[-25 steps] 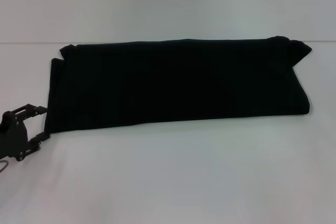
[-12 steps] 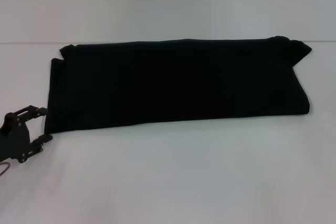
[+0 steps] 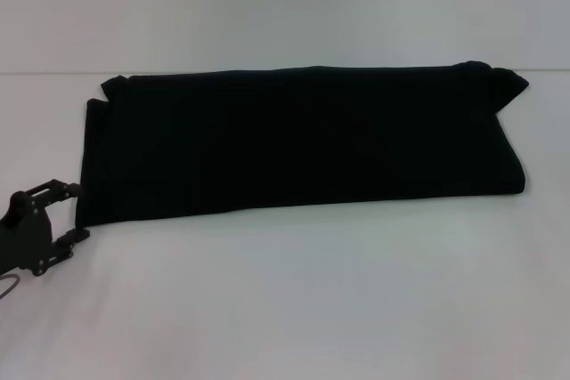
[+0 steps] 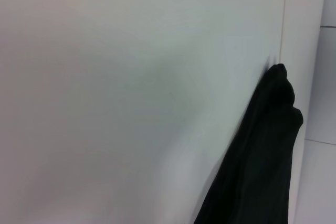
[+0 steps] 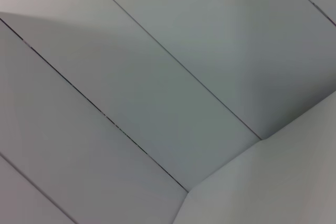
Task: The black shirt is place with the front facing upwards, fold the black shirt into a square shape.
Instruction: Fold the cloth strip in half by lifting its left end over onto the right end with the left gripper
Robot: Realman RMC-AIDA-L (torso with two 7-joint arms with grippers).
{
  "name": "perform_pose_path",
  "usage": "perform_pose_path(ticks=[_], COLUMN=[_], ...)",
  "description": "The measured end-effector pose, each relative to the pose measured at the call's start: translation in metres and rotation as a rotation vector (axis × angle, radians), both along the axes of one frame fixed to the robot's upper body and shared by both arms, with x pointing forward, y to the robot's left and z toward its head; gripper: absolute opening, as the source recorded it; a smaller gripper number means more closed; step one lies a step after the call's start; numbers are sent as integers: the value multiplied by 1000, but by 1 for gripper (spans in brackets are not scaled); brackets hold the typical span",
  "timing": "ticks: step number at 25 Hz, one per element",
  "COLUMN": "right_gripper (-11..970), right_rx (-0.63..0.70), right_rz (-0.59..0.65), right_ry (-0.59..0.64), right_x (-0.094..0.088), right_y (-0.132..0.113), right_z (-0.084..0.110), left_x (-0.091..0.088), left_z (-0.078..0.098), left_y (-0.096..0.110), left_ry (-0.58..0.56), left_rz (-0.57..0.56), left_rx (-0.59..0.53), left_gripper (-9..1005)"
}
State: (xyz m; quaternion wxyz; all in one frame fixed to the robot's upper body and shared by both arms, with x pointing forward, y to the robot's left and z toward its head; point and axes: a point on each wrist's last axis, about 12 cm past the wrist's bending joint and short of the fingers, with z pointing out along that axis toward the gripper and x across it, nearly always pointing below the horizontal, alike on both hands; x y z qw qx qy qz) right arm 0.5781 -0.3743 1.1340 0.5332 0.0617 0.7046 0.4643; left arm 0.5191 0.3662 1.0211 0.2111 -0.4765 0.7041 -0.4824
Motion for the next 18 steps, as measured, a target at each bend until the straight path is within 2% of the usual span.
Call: perform_pose_path(ticks=[8, 14, 18], right_gripper=[698, 698, 699], right_rx=[-2, -3, -4], right_rz=[-4, -5, -8], right_ry=[1, 1, 3], right_x=[0, 0, 0], right_y=[-1, -1, -1], right_z=[-1, 0, -1], left_x=[10, 31, 44], left_z=[3, 13, 23], left_y=[-8, -25, -26], left_ry=[-10, -42, -100], left_rz=[-25, -84, -107], left_rx=[13, 39, 79], left_gripper=[676, 677, 677])
